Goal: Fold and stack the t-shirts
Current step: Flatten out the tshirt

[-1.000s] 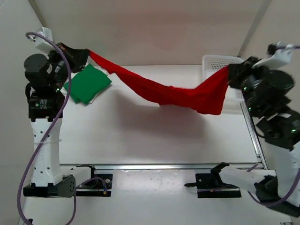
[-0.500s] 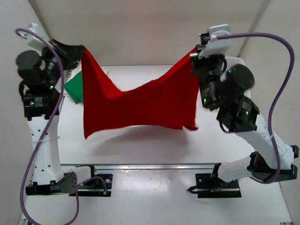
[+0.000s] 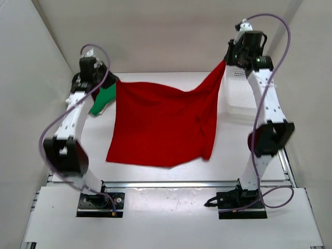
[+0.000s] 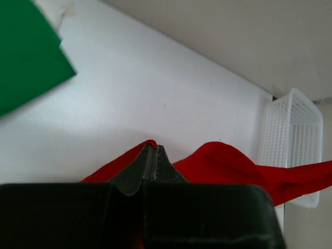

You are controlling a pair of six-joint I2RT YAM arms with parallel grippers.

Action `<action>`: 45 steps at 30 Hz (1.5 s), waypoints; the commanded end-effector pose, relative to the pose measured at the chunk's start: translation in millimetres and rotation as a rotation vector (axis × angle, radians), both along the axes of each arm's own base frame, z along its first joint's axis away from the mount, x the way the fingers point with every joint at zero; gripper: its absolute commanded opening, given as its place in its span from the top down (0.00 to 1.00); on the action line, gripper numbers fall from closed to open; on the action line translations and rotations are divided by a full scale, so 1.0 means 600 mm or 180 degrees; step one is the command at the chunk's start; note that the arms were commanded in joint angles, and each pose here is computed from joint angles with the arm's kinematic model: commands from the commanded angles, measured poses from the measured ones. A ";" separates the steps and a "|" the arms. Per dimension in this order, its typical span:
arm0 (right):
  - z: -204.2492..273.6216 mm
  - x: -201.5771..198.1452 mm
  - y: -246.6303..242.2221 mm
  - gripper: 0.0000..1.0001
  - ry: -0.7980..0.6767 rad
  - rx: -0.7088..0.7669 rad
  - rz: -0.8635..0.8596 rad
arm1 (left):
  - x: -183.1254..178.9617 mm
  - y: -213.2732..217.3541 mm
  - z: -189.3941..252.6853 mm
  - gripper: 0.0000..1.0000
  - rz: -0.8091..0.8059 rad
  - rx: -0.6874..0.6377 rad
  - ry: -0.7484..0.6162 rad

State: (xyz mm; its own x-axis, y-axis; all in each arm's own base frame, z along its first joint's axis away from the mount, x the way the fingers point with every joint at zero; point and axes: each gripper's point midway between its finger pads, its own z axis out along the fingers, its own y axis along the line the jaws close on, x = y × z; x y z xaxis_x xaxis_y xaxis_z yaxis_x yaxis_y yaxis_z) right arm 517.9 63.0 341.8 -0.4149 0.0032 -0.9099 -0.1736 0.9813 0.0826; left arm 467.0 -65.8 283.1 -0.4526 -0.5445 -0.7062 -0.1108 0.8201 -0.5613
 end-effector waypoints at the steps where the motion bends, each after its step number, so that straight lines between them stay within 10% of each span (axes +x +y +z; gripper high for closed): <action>1: 0.159 0.034 0.026 1.00 -0.0700 0.0441 0.0341 | 0.080 -0.019 0.084 1.00 -0.0049 0.0022 -0.0363; 6: 0.363 -0.014 0.020 1.00 -0.1861 0.0317 0.0281 | 0.094 0.002 0.306 1.00 -0.0003 -0.0227 -0.1266; 14: 0.489 -0.106 -0.008 1.00 -0.2554 0.0373 0.0809 | 0.004 0.098 0.419 1.00 0.0427 -0.0189 -0.1989; 24: 0.106 -0.054 0.003 1.00 -0.0887 -0.0379 0.0938 | -0.013 0.122 0.141 1.00 0.0551 -0.0189 -0.1246; 37: -0.328 -0.436 0.050 1.00 0.1073 0.0536 0.0229 | -0.220 0.127 -0.211 1.00 0.0748 0.0092 0.0163; 45: -0.357 -0.558 0.048 1.00 0.1414 0.0817 -0.0147 | -0.323 0.096 -0.330 1.00 0.0406 0.0024 0.0883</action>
